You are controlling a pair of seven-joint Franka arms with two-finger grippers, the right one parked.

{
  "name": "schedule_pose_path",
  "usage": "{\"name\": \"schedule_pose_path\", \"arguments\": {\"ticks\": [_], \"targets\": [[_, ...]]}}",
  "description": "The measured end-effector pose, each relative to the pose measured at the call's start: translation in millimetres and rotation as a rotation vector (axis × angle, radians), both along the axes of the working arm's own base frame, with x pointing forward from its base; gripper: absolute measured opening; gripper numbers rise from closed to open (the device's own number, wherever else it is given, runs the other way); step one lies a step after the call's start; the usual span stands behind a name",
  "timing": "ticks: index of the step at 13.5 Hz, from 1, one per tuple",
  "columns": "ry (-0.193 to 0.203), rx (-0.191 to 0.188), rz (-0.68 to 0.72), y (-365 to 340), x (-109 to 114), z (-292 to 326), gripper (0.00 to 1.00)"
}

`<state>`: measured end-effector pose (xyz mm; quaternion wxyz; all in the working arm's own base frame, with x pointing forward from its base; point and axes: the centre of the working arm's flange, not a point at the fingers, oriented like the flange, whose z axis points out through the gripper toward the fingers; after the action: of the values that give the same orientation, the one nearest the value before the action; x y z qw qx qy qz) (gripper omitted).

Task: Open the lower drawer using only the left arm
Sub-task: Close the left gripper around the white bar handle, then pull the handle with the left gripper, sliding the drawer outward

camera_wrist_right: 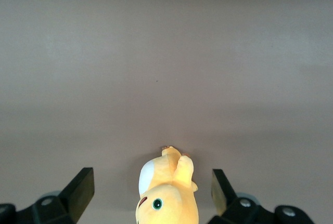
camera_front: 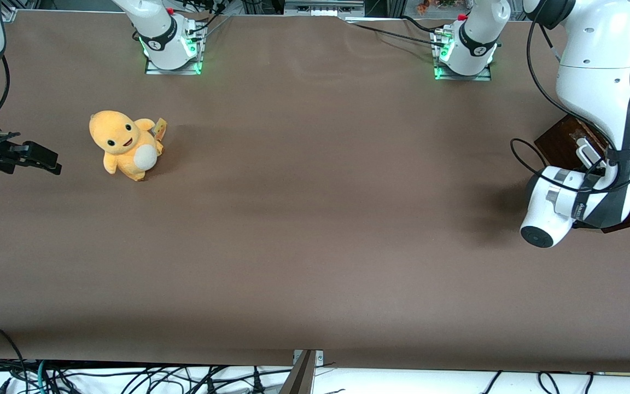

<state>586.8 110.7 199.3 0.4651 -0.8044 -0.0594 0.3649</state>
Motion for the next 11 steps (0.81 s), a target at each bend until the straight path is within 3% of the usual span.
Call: {"name": "schedule_pose_path", "arguments": {"ticks": [11], "targets": [[0.010,0.040,-0.045,-48,15,-7,0.29]]}}
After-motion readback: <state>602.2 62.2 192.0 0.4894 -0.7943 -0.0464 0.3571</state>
